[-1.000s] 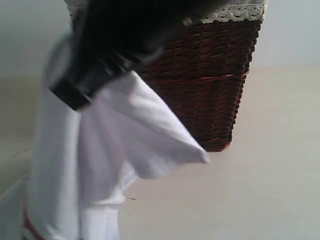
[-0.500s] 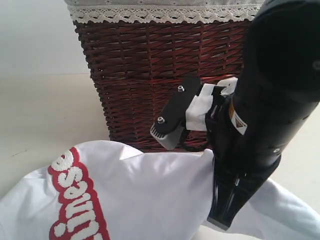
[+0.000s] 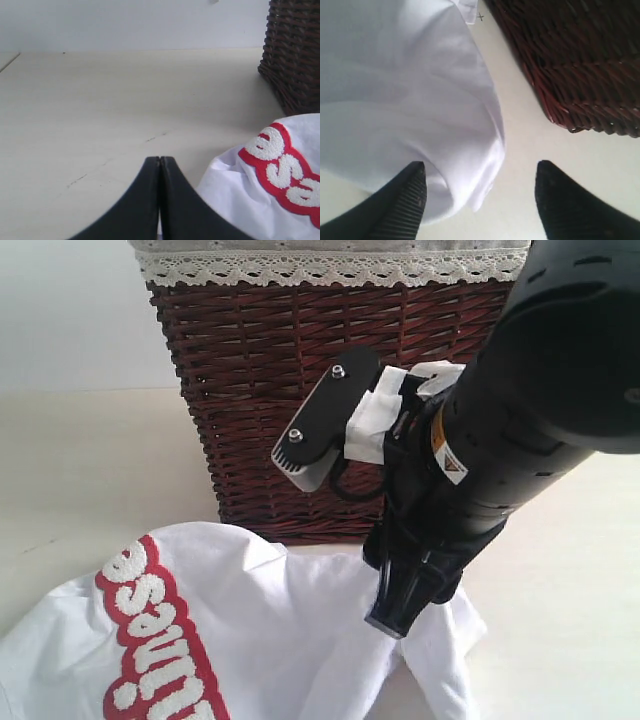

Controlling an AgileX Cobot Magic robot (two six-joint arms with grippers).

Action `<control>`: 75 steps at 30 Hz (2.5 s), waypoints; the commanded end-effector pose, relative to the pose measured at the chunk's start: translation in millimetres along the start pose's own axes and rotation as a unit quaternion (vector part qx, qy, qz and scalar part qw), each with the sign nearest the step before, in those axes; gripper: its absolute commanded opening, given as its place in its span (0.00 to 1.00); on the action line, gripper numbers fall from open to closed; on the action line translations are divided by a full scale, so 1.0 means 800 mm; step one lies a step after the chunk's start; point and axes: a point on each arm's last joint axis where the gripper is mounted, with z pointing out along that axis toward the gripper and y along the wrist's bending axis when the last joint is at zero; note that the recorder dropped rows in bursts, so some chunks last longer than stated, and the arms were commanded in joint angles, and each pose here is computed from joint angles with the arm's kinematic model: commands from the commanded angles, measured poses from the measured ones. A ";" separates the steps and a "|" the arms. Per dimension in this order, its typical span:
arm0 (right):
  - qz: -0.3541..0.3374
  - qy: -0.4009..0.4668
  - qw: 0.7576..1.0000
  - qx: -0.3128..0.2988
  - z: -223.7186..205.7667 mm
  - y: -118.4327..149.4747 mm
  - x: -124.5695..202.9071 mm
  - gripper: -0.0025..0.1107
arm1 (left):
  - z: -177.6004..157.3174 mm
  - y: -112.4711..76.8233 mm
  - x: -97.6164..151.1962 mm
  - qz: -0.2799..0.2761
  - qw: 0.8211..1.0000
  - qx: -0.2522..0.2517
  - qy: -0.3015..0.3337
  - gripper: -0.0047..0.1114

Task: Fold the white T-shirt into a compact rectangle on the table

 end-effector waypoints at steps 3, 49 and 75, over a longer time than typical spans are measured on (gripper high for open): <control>-0.013 -0.009 0.999 0.030 -0.007 -0.008 -0.001 0.57 | 0.000 0.000 -0.001 0.002 1.000 0.002 -0.007 0.04; 0.132 -0.339 0.923 0.123 -0.117 -0.045 0.046 0.02 | -0.011 -0.001 -0.048 -0.195 0.956 0.054 -0.212 0.04; 0.224 -0.306 0.908 0.180 -0.109 -0.077 0.059 0.02 | 0.127 -0.082 -0.020 -0.050 0.922 0.092 0.373 0.41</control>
